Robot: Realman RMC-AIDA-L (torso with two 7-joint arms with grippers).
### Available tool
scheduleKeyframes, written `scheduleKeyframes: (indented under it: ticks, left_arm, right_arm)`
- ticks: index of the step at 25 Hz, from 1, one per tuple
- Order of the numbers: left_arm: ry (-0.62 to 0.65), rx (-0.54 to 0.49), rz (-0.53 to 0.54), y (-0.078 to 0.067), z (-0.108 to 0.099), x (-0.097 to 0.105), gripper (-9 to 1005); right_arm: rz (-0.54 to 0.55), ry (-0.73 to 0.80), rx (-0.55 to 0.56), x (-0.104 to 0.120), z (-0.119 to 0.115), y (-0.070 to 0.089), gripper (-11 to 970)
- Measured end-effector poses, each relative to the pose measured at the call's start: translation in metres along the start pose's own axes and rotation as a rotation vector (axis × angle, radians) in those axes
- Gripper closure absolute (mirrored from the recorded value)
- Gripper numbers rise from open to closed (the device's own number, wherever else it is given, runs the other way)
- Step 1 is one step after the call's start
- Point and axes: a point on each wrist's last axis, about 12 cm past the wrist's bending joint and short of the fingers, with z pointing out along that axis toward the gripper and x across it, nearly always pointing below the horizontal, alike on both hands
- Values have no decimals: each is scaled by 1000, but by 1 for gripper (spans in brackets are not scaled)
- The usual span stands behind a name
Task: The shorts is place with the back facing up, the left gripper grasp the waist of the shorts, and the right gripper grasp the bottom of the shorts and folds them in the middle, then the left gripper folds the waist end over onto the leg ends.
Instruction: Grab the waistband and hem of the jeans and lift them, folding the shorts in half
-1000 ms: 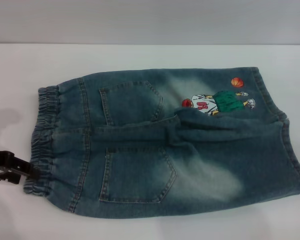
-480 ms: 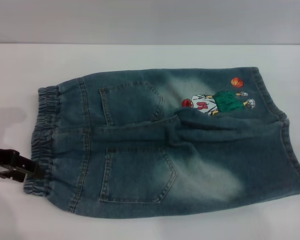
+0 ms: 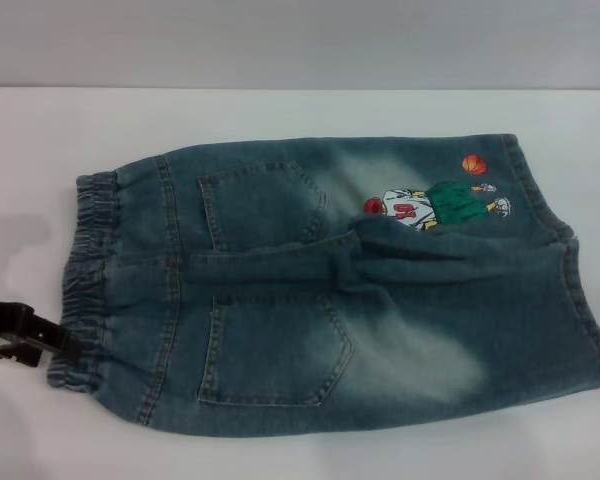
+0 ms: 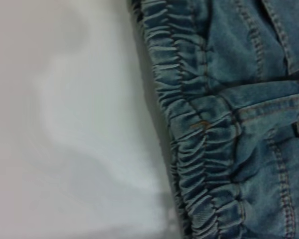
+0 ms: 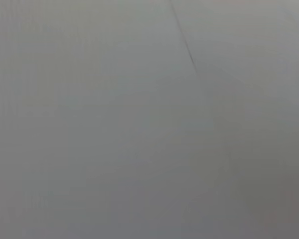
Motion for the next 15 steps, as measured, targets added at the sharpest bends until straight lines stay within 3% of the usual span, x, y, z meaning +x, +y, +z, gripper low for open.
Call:
scheduleKeyframes:
  ticks: [15]
  left_arm:
    - [-9, 5, 6, -4, -2, -5, 324]
  right_arm:
    - [2, 3, -4, 0, 3, 2, 359]
